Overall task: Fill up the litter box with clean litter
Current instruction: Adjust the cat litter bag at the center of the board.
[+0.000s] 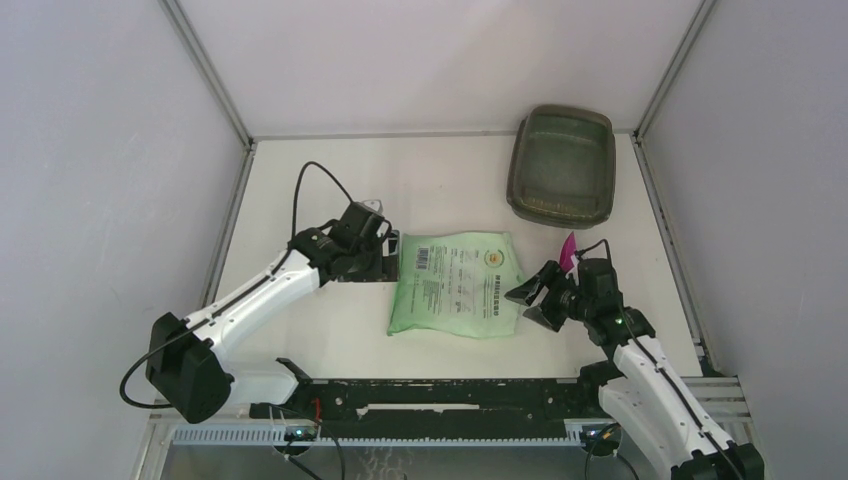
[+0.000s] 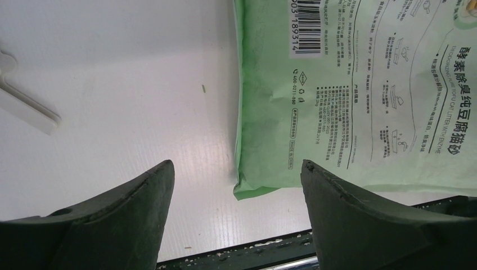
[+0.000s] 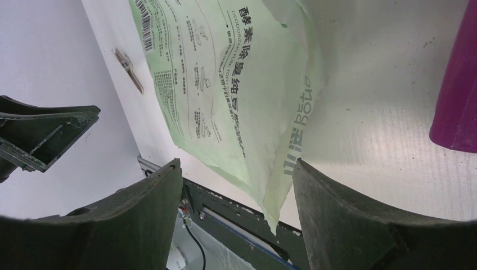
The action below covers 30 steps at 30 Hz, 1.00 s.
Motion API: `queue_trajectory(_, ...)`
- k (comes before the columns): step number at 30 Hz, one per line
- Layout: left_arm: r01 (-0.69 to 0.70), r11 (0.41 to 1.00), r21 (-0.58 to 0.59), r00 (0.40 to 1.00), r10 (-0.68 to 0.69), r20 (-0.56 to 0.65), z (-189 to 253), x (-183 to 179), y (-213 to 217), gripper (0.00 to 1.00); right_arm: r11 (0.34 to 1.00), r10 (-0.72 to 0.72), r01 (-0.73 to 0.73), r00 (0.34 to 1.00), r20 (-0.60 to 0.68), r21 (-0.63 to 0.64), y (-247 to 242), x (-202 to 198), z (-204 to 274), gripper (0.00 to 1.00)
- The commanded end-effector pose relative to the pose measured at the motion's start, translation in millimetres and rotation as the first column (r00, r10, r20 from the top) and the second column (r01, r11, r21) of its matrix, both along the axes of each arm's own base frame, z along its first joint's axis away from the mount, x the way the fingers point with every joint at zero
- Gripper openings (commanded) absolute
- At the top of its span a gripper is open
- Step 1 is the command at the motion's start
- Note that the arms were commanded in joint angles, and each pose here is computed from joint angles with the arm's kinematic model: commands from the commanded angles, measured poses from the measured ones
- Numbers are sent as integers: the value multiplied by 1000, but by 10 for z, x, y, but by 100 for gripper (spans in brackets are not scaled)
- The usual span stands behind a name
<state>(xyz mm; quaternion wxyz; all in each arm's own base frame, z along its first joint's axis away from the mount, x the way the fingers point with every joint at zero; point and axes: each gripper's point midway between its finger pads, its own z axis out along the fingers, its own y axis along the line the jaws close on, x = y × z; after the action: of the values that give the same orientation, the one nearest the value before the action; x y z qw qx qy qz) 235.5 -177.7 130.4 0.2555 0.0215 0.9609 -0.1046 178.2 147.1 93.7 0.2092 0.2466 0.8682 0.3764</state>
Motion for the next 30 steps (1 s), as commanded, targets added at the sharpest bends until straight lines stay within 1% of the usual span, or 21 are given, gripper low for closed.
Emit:
queue_trajectory(1, 17, 999, -27, 999, -16, 37, 86, 9, 2, 87, 1000, -10, 10, 999, 50, 17, 20, 107, 161, 79)
queue_trajectory(22, 17, 1000, -25, 999, -16, 38, 71, 17, 2, 87, 991, -2, -1, 1000, 19, 136, 279, 154, 33, 79)
queue_trajectory(30, 18, 999, -30, 999, -17, 39, 75, 28, -17, 87, 989, -1, 2, 1000, -8, 150, 439, 149, -101, 78)
